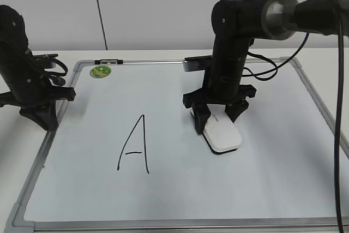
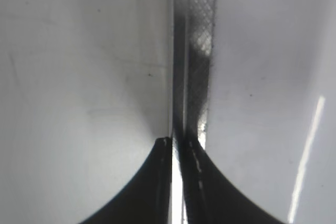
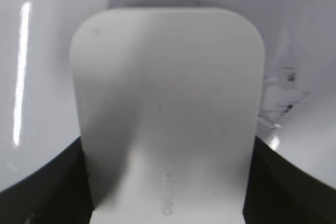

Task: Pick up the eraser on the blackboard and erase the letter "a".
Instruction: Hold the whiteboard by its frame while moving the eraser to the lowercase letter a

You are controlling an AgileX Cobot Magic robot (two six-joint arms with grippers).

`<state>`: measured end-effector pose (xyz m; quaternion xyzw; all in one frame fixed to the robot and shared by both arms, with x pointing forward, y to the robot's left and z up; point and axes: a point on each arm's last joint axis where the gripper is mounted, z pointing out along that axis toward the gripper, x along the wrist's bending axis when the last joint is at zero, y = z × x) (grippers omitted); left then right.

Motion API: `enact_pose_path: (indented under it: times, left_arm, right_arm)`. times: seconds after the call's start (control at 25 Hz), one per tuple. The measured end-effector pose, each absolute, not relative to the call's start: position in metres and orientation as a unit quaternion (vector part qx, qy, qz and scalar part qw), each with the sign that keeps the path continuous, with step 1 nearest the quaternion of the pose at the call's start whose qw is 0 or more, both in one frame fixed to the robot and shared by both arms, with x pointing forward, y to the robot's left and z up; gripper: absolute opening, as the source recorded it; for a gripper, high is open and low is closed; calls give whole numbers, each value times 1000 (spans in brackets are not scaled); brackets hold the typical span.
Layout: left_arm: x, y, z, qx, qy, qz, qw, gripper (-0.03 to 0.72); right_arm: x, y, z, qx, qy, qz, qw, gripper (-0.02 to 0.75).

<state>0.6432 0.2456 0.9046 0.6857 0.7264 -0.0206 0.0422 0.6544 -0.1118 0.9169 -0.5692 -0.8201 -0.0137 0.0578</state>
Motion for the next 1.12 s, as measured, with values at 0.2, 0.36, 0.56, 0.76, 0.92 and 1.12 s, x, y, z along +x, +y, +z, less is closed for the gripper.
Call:
enact_pose_path:
  times: [0.2, 0.36, 0.56, 0.76, 0.92, 1.12]
  left_arm:
    - [643, 246, 905, 686, 726, -21, 42, 29]
    - [643, 245, 905, 685, 727, -21, 43, 28]
    - [643, 245, 905, 685, 727, -22, 43, 28]
    - [643, 245, 905, 685, 727, -22, 43, 28]
    - [643, 245, 905, 685, 727, -22, 42, 28]
    - [643, 245, 905, 685, 727, -23, 43, 28]
  right_arm:
    - [668, -144, 918, -605, -794, -19, 60, 526]
    - [678, -177, 921, -632, -773, -18, 50, 526]
    - [685, -207, 922, -656, -754, -16, 41, 526]
    - [683, -200, 922, -653, -755, -20, 47, 525]
    - [677, -177, 921, -632, -773, -16, 45, 525]
    - [661, -129, 921, -593, -803, -22, 56, 525]
